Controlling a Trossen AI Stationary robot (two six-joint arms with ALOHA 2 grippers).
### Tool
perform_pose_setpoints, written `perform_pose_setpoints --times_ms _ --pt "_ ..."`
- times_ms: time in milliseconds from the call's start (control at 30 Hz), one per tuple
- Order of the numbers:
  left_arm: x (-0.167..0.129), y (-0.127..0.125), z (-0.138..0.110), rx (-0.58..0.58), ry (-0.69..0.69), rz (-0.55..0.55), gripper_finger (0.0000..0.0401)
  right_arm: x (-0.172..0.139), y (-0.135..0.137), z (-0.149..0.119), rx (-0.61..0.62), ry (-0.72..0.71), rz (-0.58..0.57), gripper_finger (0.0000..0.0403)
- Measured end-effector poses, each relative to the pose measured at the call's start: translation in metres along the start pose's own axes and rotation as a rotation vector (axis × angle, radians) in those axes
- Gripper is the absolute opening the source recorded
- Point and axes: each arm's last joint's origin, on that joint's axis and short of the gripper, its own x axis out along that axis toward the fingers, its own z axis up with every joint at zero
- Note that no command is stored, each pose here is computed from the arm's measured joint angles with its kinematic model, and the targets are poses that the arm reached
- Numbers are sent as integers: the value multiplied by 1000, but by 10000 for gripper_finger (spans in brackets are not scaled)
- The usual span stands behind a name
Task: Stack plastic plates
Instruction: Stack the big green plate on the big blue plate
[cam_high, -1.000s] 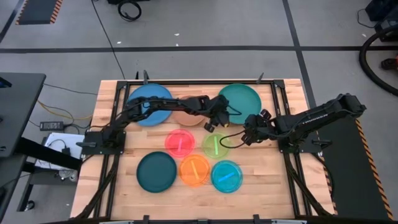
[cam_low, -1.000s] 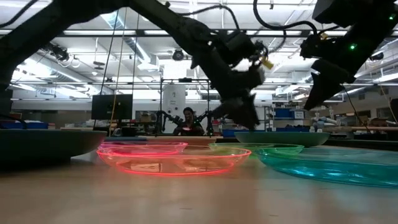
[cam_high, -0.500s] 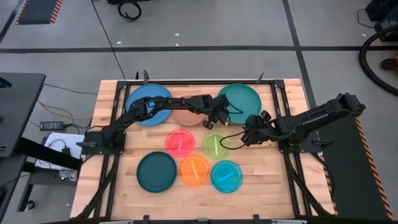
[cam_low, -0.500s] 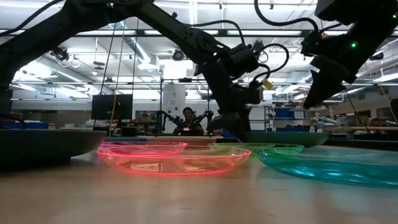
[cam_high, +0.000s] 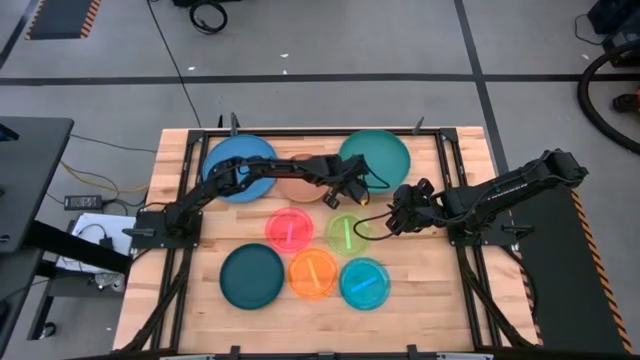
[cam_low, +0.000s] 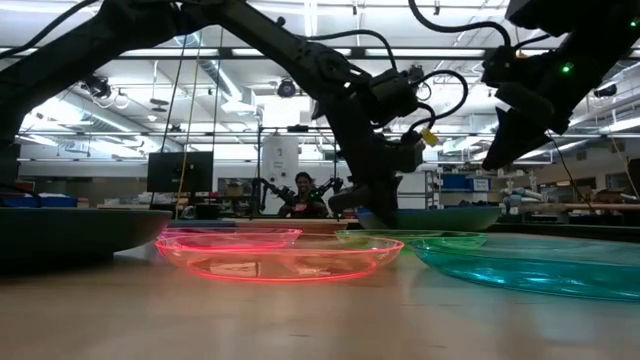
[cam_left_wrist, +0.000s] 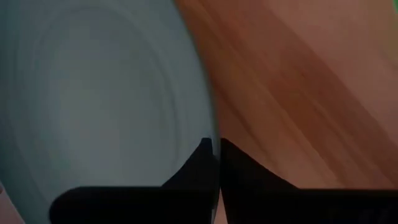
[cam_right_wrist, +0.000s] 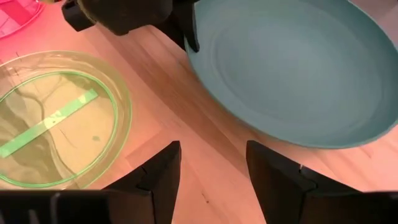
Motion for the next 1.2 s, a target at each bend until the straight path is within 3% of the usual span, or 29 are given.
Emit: perform_pose_setpoints --times_ms 233,400,700,933,1200 --pt "-25 0 9 -65 123 12 15 -4 -2 -2 -3 6 6 192" --pt "-55 3 14 -177 166 45 15 -17 -2 0 -31 -115 -6 187" --pt "-107 -15 12 -482 355 -8 17 -24 -2 9 -82 -279 -82 170" --pt "-124 -36 -8 -621 583 -87 16 -12 23 16 -158 -304 16 169" --pt "-143 -68 -39 -717 604 -39 16 4 37 27 -305 -357 5 168"
